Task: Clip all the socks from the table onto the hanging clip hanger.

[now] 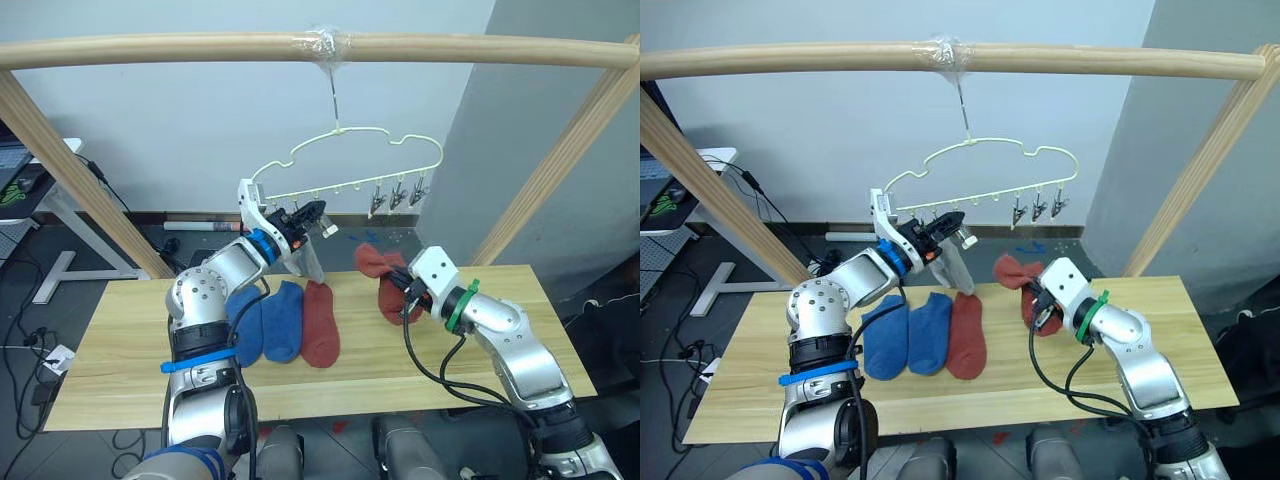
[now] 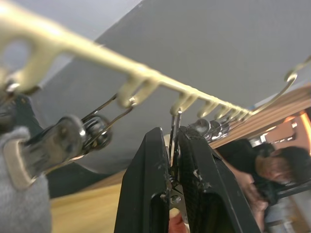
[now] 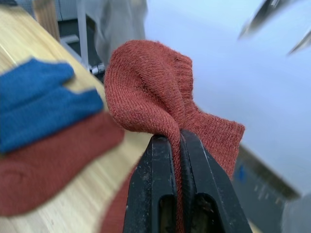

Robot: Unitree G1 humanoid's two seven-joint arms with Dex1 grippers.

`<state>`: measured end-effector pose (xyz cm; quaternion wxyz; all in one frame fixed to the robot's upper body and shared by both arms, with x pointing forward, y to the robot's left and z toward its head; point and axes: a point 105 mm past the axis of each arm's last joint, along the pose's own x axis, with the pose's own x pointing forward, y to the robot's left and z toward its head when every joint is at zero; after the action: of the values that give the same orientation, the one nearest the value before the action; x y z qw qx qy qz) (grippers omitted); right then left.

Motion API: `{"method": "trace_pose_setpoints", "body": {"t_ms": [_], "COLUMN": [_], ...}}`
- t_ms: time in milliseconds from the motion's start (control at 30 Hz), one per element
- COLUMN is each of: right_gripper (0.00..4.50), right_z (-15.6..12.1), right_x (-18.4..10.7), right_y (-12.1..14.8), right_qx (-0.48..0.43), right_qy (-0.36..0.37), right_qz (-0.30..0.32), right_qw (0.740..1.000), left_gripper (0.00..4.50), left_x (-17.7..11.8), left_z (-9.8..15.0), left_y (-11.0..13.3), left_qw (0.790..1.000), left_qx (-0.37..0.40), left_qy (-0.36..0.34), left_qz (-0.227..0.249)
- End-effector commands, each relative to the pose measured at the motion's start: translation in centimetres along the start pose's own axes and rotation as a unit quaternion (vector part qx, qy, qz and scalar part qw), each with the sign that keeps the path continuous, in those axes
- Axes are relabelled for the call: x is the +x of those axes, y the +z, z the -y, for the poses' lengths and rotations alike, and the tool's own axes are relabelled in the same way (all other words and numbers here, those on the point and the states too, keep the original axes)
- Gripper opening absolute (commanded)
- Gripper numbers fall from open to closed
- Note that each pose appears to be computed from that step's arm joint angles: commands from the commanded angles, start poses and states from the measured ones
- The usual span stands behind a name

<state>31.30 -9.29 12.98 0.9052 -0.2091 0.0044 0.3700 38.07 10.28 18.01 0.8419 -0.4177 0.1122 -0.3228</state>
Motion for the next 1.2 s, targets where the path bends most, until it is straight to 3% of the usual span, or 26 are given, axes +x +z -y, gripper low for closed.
{"method": "trace_pose_setpoints", "body": {"t_ms": [33,1200], "right_gripper": [0.03,0.03], "right_z": [0.0,-1.0], "right_x": [0.2,4.2], "right_y": [1.8,5.3], "right_qx": [-0.004,0.003], "right_qy": [-0.006,0.024], "right_qz": [0.016,0.058], "right_qw": [1.000,0.998], "left_gripper": [0.06,0.06], "left_x": [0.2,-0.1], "left_z": [1.3,2.2], "left_y": [0.8,0.3], "left_qw": [1.000,0.999], "left_qx": [-0.015,0.032], "left_qy": [-0.024,-0.032], "left_qz": [0.008,0.007]}}
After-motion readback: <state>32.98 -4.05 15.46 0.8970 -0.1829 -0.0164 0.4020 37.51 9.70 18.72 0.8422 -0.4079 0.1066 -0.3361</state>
